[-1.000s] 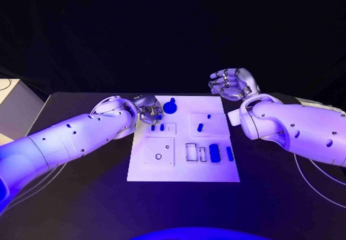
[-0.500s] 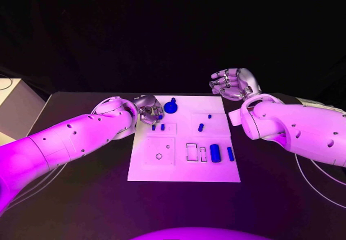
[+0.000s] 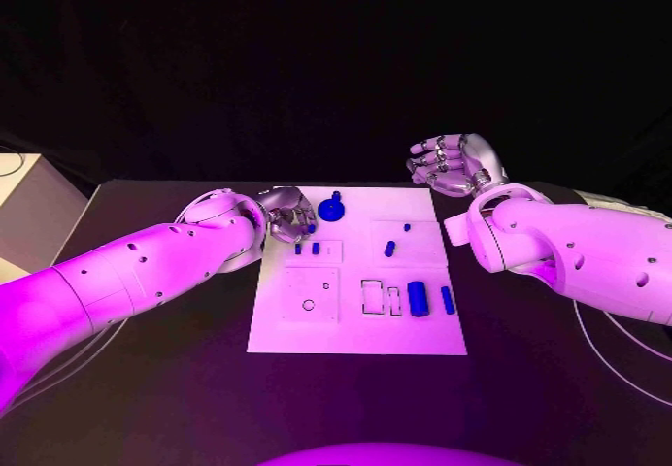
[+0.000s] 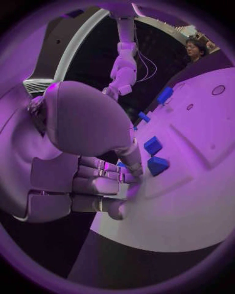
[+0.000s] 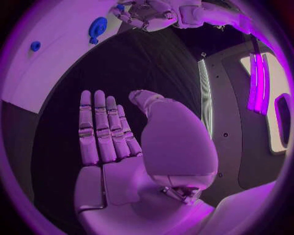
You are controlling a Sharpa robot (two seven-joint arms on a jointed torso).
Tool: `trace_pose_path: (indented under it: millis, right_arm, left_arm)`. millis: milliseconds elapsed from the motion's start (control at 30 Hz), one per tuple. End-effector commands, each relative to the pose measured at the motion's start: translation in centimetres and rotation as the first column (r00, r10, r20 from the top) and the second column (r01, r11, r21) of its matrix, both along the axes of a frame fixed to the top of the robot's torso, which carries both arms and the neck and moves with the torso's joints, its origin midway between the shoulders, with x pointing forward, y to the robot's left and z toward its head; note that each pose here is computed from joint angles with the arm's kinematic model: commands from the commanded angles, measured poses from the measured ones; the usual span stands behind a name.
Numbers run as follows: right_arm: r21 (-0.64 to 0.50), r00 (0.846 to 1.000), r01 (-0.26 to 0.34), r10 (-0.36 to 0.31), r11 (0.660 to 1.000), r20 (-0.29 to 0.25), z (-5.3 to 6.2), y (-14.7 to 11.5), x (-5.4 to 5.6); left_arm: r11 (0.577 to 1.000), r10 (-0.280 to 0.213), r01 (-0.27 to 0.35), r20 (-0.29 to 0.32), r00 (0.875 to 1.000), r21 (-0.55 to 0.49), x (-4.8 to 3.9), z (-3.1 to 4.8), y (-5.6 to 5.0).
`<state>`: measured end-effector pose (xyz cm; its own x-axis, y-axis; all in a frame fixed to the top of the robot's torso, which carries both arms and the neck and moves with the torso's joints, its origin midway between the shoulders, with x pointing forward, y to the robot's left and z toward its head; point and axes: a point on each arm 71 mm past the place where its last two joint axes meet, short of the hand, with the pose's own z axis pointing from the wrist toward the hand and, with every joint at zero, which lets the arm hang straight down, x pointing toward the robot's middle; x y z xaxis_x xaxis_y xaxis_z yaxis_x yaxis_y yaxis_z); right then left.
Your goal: Assemble the parts on the task board
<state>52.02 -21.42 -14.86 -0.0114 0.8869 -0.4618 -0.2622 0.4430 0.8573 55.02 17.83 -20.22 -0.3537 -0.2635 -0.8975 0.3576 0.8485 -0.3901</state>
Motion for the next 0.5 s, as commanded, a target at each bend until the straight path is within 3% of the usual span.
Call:
trace_pose_path:
  millis: [33,500]
  right_arm:
    - [-0.006,1.000,-0.016,0.016,1.000,0.003,0.0,0.1,0.0]
    - [-0.018,1.000,-0.008,0.008,1.000,-0.010,-0.1,-0.7,0.2]
  left_arm:
    - [1.000,0.013,-0.013,-0.003,1.000,0.008,0.01,-0.16,0.4]
    - [0.999,0.049,-0.049,0.037,0.998,-0.006,0.34,0.77,2.0]
